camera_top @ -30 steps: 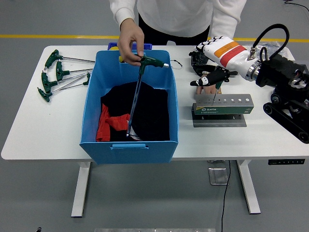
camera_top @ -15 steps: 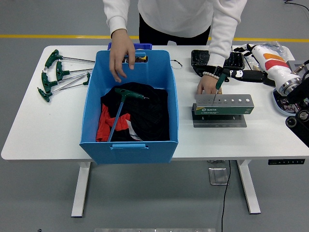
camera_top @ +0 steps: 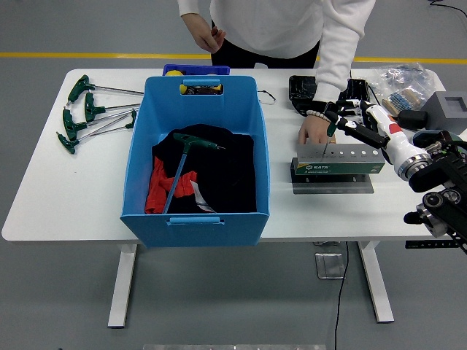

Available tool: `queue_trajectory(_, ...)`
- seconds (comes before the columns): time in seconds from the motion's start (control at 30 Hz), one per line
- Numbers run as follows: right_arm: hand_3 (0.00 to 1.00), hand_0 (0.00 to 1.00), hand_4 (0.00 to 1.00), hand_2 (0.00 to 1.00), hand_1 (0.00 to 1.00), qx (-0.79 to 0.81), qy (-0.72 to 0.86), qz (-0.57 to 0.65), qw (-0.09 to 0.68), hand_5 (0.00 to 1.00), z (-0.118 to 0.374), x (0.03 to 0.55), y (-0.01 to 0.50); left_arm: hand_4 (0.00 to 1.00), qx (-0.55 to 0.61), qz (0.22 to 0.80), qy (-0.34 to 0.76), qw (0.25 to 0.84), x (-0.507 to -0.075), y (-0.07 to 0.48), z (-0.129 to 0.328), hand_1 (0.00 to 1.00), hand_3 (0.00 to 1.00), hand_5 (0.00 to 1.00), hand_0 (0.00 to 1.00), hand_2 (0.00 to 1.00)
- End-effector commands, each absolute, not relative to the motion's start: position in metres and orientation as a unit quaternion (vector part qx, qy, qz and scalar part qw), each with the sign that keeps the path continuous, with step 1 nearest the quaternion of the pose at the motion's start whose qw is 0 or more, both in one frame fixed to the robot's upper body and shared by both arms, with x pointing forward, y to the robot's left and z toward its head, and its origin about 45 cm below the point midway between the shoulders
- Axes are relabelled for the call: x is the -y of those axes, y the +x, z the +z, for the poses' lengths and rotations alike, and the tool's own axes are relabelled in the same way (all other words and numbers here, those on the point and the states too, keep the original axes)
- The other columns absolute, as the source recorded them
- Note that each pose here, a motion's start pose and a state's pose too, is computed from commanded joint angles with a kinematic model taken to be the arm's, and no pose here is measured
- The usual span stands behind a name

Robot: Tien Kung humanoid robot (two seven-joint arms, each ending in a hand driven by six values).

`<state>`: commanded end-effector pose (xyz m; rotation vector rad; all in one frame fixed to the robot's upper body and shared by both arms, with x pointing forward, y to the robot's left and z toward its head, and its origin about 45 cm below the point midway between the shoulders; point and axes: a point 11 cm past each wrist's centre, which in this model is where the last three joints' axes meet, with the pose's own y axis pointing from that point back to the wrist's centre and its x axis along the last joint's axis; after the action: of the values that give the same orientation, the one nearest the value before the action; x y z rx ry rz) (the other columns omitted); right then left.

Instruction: Lift tool from toolbox,place it in box,lift tool from toolbox,place it in box

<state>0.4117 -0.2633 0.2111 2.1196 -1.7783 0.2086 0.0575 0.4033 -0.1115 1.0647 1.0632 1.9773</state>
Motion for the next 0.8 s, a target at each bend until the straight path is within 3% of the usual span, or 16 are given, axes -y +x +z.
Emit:
queue_trajectory(0.53,0.861,0.593,0.998,0.704,0.559,0.683,0.683,-0.245,0.080,0.839,0.160,0.281,0.396,0.742,-0.406,0.755,0.401,0.325,-0.402,0.061,-0.112,0.751,0.724,0.654,0.724,0.791)
queue_trajectory(0.8,0.863,0.592,0.998,0.700,0.551,0.671,0.680,-0.285,0.079,0.841,0.148,0.272,0.389,0.742,-0.406,0.755,0.399,0.326,-0.401,0.062,-0.111,0.752,0.724,0.655,0.724,0.791)
